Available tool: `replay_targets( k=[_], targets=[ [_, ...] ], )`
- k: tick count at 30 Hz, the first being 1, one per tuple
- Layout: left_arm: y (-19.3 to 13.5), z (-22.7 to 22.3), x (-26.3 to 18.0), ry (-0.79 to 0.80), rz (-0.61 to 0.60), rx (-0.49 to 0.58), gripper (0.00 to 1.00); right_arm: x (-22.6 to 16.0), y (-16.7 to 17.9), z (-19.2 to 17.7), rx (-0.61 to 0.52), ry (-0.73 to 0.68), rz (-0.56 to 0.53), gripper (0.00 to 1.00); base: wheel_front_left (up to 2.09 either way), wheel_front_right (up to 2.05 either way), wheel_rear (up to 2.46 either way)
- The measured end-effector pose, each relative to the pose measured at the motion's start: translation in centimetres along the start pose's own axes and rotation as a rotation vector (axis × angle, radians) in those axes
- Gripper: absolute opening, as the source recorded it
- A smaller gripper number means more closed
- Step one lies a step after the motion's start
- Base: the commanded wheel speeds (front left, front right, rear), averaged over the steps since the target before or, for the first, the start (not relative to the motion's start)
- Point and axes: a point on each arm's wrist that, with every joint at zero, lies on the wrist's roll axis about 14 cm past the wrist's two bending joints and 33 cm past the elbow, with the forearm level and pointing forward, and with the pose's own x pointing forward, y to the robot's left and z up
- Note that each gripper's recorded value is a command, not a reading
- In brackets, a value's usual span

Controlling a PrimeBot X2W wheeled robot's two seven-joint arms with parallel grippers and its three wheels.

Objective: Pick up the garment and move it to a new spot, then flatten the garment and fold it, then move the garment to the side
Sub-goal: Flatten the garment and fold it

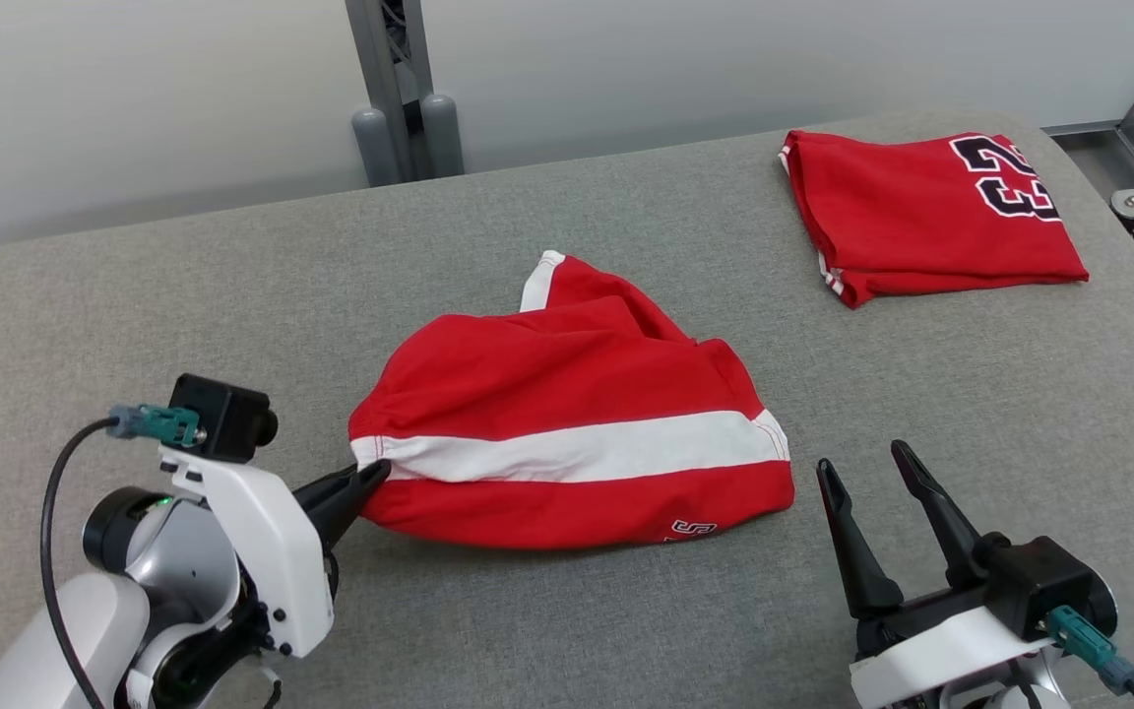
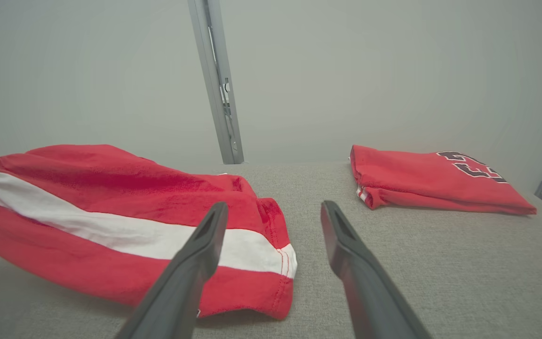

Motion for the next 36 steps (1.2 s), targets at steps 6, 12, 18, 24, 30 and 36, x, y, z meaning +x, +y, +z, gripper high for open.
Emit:
replay_targets(
  k=[6,12,18,24,30,36],
  targets=[
    [1.4,-2.2,-0.9,-0.018,0.070,-0.052,0.80,0.4,0.5,-0.3,-0.003,0.007,0.018,1.00,0.00,0.00,0.00],
    [2.5,-3.0,-2.1,-0.097,0.134,-0.103,1.00,0.4,1.0,-0.1,-0.023,0.002,0.036,1.00,0.00,0.00,0.00],
    [4.3,-3.6,-3.9,-0.181,0.231,-0.110,1.00,0.3,1.9,0.2,-0.028,-0.007,0.065,1.00,0.00,0.00,0.00],
    [5.5,-1.7,-6.2,-0.391,0.350,-0.104,1.00,0.2,2.5,0.5,-0.033,-0.017,0.083,1.00,0.00,0.00,0.00],
    [5.0,-0.5,-9.4,-0.659,0.456,-0.151,1.00,-0.7,3.1,0.2,-0.020,-0.006,0.097,1.00,0.00,0.00,0.00],
    [4.1,-0.9,-10.9,-0.778,0.510,-0.169,1.00,-1.3,3.5,0.4,-0.019,-0.013,0.107,1.00,0.00,0.00,0.00]
  ],
)
